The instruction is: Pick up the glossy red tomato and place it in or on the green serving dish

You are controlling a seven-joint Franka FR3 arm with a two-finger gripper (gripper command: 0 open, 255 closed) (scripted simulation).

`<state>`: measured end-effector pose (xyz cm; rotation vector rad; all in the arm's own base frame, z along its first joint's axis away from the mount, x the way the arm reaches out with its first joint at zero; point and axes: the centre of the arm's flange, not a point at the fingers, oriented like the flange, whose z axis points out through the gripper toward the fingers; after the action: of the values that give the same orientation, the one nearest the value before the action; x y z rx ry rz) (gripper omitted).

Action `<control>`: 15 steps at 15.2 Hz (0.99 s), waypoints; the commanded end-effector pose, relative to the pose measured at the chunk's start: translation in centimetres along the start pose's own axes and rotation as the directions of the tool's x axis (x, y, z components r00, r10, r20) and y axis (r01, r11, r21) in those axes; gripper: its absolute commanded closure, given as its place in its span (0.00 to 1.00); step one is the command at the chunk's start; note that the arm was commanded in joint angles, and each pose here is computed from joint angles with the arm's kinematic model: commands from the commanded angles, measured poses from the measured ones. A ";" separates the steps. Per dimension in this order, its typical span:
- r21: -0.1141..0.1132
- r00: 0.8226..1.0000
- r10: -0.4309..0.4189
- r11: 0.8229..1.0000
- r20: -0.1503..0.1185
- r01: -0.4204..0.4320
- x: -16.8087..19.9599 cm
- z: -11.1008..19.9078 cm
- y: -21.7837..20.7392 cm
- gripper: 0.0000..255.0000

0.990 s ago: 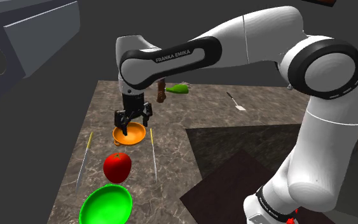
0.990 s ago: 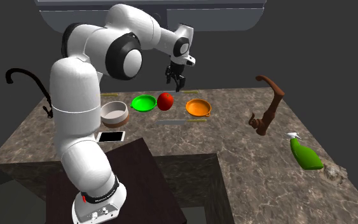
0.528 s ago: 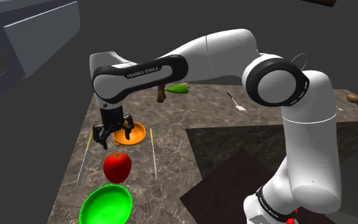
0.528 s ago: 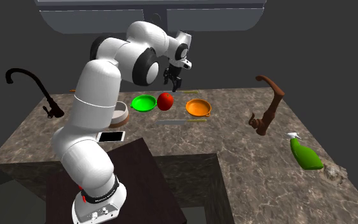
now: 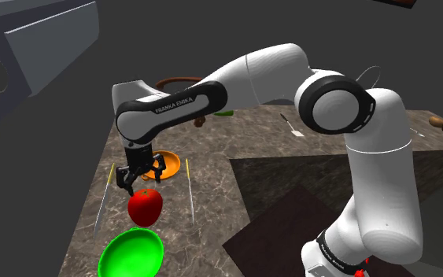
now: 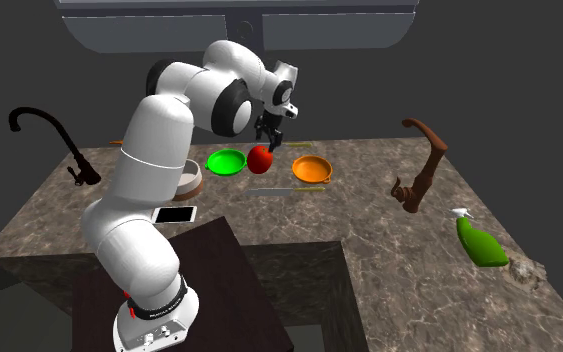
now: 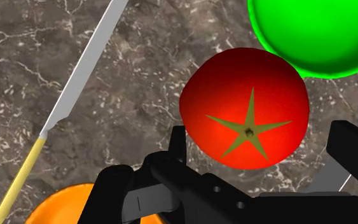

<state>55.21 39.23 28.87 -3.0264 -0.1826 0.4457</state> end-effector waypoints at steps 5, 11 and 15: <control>0.000 1.000 0.000 1.000 -0.001 0.000 0.0 0.3 -0.1 0.00; 0.000 1.000 0.000 1.000 -0.001 0.000 0.0 0.3 -0.1 1.00; 0.000 1.000 0.000 1.000 -0.001 0.000 0.0 0.3 -0.1 1.00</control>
<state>55.08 39.33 28.62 -3.0260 -0.1823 0.4436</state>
